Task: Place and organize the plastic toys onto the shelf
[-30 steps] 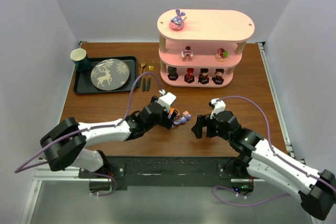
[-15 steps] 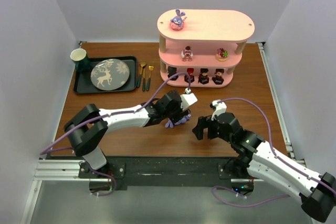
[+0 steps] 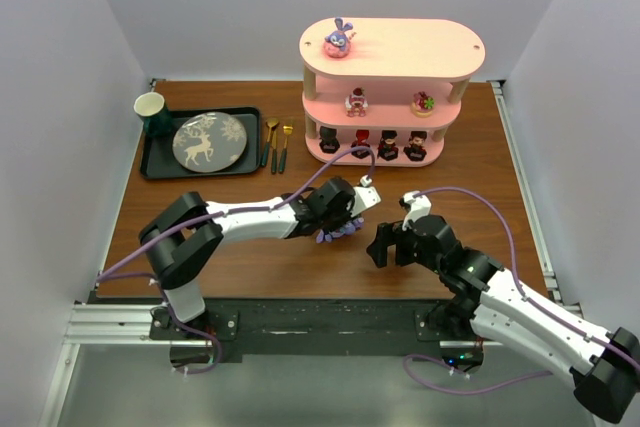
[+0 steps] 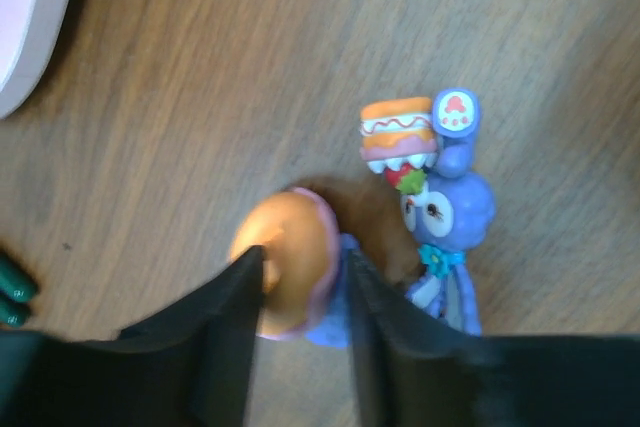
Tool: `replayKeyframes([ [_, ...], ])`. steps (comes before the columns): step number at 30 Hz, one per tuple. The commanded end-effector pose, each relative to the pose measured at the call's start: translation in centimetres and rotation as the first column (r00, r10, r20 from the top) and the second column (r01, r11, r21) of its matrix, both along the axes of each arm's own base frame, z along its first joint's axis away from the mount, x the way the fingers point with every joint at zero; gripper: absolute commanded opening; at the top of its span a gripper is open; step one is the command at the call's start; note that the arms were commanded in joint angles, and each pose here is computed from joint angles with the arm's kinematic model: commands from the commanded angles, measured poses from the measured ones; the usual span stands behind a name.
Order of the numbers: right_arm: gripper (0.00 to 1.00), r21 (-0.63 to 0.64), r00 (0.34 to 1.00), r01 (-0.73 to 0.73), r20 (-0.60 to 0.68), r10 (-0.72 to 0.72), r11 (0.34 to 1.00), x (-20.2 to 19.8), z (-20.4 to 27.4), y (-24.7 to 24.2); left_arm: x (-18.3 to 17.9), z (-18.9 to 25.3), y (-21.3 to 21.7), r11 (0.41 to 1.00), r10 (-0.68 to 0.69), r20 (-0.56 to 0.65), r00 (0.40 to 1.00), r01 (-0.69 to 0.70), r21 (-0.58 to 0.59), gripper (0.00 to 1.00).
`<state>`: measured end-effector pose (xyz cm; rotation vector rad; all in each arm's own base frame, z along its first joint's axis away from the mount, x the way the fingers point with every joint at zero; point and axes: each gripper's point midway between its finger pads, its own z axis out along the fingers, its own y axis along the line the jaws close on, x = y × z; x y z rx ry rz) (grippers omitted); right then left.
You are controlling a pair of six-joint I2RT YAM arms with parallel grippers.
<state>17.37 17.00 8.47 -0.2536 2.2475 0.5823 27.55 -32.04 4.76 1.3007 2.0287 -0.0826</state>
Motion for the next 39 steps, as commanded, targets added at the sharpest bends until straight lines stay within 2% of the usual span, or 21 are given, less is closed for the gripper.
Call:
replayKeyframes([
  [1,0.94,0.019,1.000,-0.005,0.005,0.005,1.000,0.0,0.1,0.4,0.9,1.1,-0.3,1.000,0.021,0.032,0.999,-0.021,-0.004,0.29],
  [5,0.94,0.027,1.000,-0.014,0.004,0.014,1.000,0.0,0.1,0.6,1.0,2.5,-0.3,0.998,0.049,0.049,0.998,-0.047,-0.046,0.13],
  [10,0.94,0.034,1.000,-0.028,0.003,0.028,0.999,-0.1,0.2,0.9,1.4,4.1,0.6,0.985,0.145,0.062,0.987,-0.138,-0.108,0.00],
  [14,0.94,0.055,0.997,-0.080,0.010,0.080,0.995,-0.4,0.5,1.6,1.9,5.7,1.5,0.942,0.250,-0.009,0.968,-0.245,-0.229,0.00],
  [15,0.94,0.060,0.994,-0.104,0.027,0.102,0.993,-0.4,0.7,1.9,1.9,6.8,1.9,0.923,0.269,-0.029,0.963,-0.266,-0.279,0.00],
  [16,0.93,0.061,0.993,-0.111,0.040,0.109,0.992,-0.3,0.8,2.0,2.7,7.5,2.8,0.875,0.333,-0.083,0.939,-0.340,-0.344,0.00],
  [18,0.93,0.092,0.982,-0.179,0.072,0.173,0.980,-0.7,1.5,3.0,2.0,8.8,3.2,0.822,0.307,-0.183,0.934,-0.357,-0.443,0.00],
  [19,0.93,0.099,0.977,-0.205,0.084,0.197,0.974,-0.8,1.8,3.4,2.7,9.6,4.1,0.761,0.341,-0.235,0.910,-0.414,-0.499,0.00],
  [22,0.93,0.127,0.946,-0.304,0.159,0.283,0.944,-1.0,3.2,4.8,1.5,11.1,4.8,0.671,0.286,-0.370,0.884,-0.460,-0.581,0.00],
  [26,0.94,0.121,0.894,-0.389,0.288,0.342,0.913,-0.5,5.4,6.0,0.1,12.0,5.6,0.589,0.197,-0.531,0.824,-0.533,-0.608,0.00],
  [29,0.95,0.078,0.817,-0.464,0.422,0.393,0.882,0.2,7.3,7.1,-1.1,12.6,6.0,0.528,0.110,-0.626,0.772,-0.579,-0.621,0.00],
  [31,0.95,0.064,0.780,-0.505,0.462,0.423,0.861,0.2,7.6,7.8,-2.0,12.9,5.9,0.495,0.040,-0.685,0.727,-0.610,-0.618,0.00],
  [32,0.95,0.049,0.743,-0.520,0.518,0.423,0.853,0.5,8.8,8.2,-2.0,13.4,5.8,0.476,0.013,-0.684,0.729,-0.606,-0.637,0.00],
  [36,0.96,-0.006,0.667,-0.562,0.588,0.457,0.827,1.2,10.7,9.4,-3.1,14.2,5.8,0.397,-0.068,-0.745,0.663,-0.667,-0.630,0.00],
  [37,0.96,-0.013,0.656,-0.584,0.582,0.481,0.812,1.1,10.5,9.9,-3.2,15.1,5.6,0.353,-0.108,-0.760,0.641,-0.690,-0.632,0.00],
  [39,0.96,-0.033,0.609,-0.610,0.620,0.495,0.792,1.3,11.8,10.6,-3.9,15.4,5.7,0.308,-0.153,-0.778,0.609,-0.719,-0.623,0.00],
])
